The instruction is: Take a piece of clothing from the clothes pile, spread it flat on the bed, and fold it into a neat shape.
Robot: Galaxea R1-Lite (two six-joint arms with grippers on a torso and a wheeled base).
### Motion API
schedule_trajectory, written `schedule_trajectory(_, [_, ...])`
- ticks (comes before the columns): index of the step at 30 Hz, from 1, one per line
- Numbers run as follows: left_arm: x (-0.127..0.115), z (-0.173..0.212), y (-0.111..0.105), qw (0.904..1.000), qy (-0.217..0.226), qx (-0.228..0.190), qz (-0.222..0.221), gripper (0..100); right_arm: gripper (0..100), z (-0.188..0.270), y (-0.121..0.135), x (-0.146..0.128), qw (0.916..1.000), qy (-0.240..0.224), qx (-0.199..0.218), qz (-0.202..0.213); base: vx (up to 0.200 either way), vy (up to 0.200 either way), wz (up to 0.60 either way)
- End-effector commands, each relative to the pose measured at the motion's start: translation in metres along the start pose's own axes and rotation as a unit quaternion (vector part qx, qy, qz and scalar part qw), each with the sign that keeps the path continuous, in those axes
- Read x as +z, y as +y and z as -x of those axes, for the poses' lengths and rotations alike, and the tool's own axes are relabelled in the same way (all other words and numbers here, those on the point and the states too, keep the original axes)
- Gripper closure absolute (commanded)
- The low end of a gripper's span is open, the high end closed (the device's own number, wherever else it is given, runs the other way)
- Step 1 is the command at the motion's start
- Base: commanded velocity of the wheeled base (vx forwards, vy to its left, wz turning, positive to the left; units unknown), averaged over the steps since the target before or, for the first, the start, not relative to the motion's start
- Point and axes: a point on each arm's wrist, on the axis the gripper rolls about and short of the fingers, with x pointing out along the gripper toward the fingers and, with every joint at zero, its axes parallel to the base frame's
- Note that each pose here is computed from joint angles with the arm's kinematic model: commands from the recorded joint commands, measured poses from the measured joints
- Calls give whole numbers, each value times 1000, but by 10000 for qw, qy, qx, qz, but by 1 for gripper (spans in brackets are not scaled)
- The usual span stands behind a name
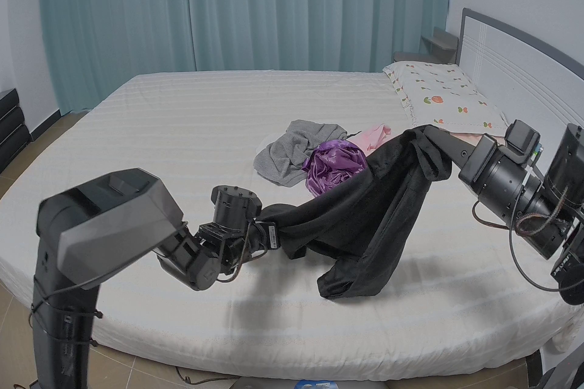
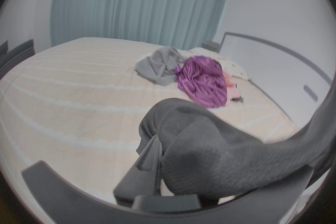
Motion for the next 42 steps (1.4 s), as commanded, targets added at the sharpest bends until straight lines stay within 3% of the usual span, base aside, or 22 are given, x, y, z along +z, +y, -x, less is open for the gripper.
schedule_trajectory(1, [48,59,6,9968,-517,-54,609,100,100,-35,-42,-5,9977,14,-678,28,0,0,0])
schedule_trajectory(5, [80,98,4,9900,-1014,-207,955,100,100,-56,-51,11,9960,-394,-800,65,0,0,0])
schedule_trajectory(6, [99,121,4,9848,-1339,-309,1059,100,100,-65,-48,22,9944,-682,-801,90,0,0,0])
schedule_trajectory(12, [139,168,4,9720,-1998,-333,1189,100,100,-76,-22,64,9879,-1481,-422,182,0,0,0])
schedule_trajectory(15, [149,185,6,9667,-2216,-188,1270,100,100,-71,-17,71,9870,-1558,-326,215,0,0,0])
schedule_trajectory(19, [134,184,10,9697,-1970,-120,1442,100,100,-68,-34,45,9921,-1074,-620,177,0,0,0])
schedule_trajectory(20, [121,180,12,9728,-1762,-73,1502,100,100,-63,-46,23,9946,-658,-791,144,0,0,0])
schedule_trajectory(24, [91,169,16,9797,-1248,69,1565,100,100,-56,-69,-15,9947,85,-1028,18,0,0,0])
schedule_trajectory(31, [60,156,16,9749,-709,86,2107,100,100,-40,-86,-41,9890,527,-1321,-396,0,0,0])
schedule_trajectory(42, [19,161,19,9788,-211,137,2033,100,100,-19,-89,-52,9829,762,-1546,-644,0,0,0])
